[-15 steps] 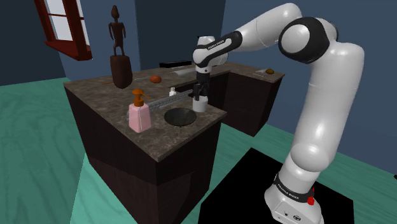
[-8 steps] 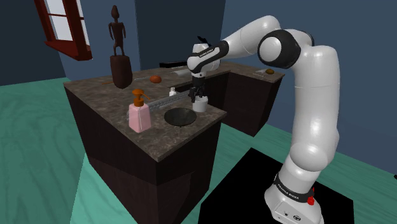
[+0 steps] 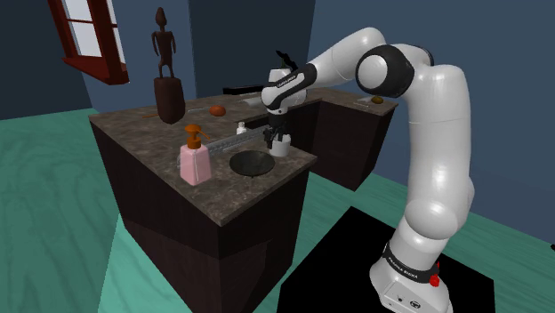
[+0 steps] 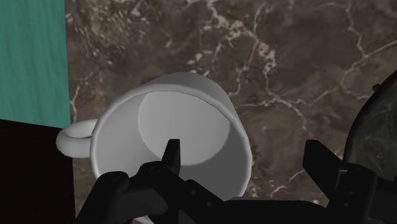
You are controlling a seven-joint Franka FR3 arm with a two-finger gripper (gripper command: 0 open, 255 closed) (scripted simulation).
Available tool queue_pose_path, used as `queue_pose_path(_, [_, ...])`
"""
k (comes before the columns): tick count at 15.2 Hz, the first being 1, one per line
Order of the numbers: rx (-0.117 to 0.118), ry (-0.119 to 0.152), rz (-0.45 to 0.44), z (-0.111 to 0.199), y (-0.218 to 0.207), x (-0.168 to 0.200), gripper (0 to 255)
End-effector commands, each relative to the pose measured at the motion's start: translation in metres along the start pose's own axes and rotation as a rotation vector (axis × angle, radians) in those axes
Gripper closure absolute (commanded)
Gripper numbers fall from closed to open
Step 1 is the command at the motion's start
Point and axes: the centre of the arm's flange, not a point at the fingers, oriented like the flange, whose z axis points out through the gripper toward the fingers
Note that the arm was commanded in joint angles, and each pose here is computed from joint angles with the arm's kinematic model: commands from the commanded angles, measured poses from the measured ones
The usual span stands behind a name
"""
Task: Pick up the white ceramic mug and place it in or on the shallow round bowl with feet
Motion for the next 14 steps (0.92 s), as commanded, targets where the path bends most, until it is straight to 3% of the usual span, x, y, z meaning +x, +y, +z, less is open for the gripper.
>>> queue_pose_path(1, [0.0,0.0,0.0,0.0005,0.0002,0.0003,0])
queue_pose_path(5, [0.0,0.0,0.0,0.0005,0.0002,0.0003,0])
queue_pose_path(6, [0.0,0.0,0.0,0.0005,0.0002,0.0003,255])
queue_pose_path(14, [0.0,0.0,0.0,0.0005,0.0001,0.0003,255])
